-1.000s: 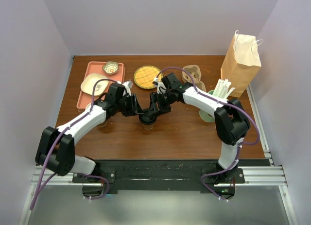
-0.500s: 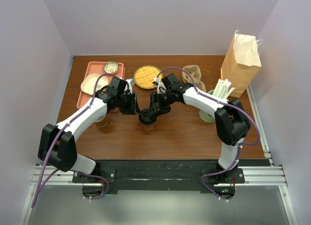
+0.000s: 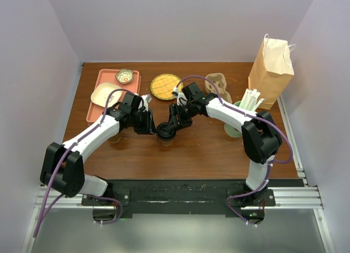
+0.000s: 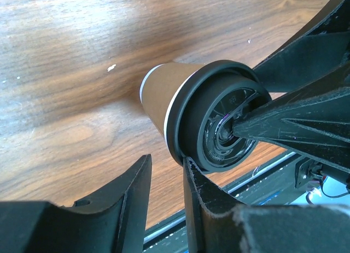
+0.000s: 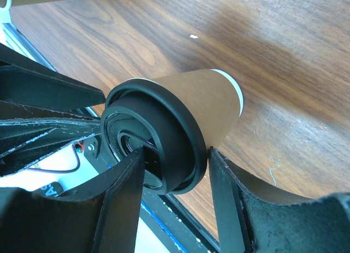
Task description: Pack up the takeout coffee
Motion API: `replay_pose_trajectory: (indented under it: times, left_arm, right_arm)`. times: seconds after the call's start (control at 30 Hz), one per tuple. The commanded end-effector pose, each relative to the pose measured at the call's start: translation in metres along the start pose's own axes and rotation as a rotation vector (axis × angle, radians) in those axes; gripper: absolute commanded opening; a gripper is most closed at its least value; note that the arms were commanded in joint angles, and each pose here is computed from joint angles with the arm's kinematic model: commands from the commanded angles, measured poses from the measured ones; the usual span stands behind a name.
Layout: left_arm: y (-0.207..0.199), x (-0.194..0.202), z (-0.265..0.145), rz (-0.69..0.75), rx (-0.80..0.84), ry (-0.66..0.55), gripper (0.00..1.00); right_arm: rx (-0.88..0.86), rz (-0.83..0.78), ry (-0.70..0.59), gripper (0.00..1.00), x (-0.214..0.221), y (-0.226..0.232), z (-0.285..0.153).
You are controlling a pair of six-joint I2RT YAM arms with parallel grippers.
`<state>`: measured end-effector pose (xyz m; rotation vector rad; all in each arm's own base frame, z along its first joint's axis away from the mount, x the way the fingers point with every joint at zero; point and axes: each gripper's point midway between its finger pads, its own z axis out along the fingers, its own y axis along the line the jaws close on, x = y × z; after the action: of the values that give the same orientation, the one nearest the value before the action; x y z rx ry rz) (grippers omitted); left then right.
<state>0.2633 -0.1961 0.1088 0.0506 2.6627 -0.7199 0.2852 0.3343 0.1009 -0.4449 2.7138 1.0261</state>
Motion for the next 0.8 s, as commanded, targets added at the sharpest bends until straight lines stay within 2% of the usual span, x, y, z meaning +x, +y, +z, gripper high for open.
replay_pose_trajectory:
  times: [0.0, 0.17, 0.5, 0.6, 0.77]
  left_arm:
    - [-0.002, -0.003, 0.007, 0.013, 0.022, -0.015, 0.34]
    - [0.017, 0.002, 0.014, -0.004, -0.062, -0.002, 0.33]
    - [0.066, 0.046, 0.032, -0.083, -0.259, 0.11, 0.29]
    - [0.071, 0.052, 0.034, -0.07, -0.295, 0.111, 0.28]
    - [0.057, 0.056, 0.038, -0.061, -0.251, 0.127, 0.28]
  right_arm:
    - [0.12, 0.002, 0.017, 0.5, 0.011, -0.026, 0.005]
    - [0.129, 0.008, 0.027, 0.46, 0.015, -0.031, 0.009]
    - [0.184, 0.037, 0.075, 0.4, 0.041, -0.061, 0.028]
    - [0.2, 0.029, 0.082, 0.38, 0.046, -0.069, 0.03]
    - [0.211, 0.008, 0.096, 0.36, 0.048, -0.076, 0.03]
